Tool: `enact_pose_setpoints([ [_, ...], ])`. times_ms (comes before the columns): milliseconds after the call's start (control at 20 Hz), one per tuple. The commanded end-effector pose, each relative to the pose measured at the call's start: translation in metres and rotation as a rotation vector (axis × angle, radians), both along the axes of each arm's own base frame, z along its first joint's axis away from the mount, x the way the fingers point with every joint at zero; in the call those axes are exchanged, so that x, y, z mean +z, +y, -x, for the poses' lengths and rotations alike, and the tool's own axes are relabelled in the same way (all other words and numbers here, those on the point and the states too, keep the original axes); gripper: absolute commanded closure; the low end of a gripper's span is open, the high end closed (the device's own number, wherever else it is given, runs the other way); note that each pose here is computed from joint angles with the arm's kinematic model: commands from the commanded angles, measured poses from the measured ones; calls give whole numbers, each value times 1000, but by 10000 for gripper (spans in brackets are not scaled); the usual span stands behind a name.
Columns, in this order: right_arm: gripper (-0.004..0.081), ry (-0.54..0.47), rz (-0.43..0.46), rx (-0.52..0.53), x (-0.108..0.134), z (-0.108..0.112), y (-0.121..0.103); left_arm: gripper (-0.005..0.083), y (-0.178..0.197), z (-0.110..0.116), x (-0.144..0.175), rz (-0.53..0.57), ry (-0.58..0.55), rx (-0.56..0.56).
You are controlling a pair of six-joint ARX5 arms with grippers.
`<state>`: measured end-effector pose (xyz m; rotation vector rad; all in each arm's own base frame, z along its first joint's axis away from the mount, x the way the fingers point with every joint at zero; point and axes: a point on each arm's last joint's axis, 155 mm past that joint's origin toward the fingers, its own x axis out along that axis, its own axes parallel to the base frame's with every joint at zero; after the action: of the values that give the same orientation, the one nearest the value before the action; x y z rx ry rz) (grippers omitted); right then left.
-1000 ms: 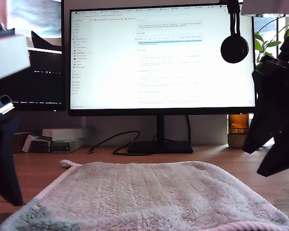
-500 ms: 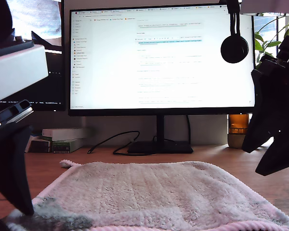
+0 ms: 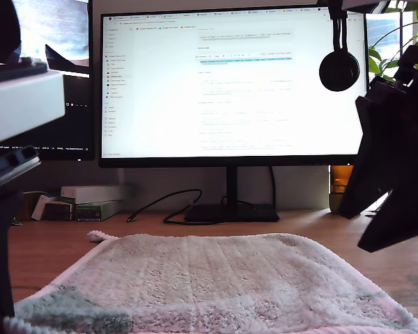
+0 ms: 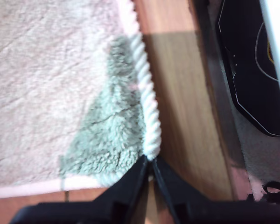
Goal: Fold the tea towel to a neat square and place it to the right
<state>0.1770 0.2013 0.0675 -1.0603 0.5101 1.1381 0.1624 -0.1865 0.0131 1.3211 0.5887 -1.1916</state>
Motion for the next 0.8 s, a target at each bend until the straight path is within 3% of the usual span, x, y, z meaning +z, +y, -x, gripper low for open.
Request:
enact_pose_setpoints([
  [0,409,28,-10,11,-7,7,3,798,-8,-5,11,22,-6,-1],
  [350,367,98,-41,1,-16,13,18,798,-33,-16,46,110,-34,-16],
  [750,359,193,-235,-55,-6,22,68,798,-51,-34,83,190,-95,-8],
])
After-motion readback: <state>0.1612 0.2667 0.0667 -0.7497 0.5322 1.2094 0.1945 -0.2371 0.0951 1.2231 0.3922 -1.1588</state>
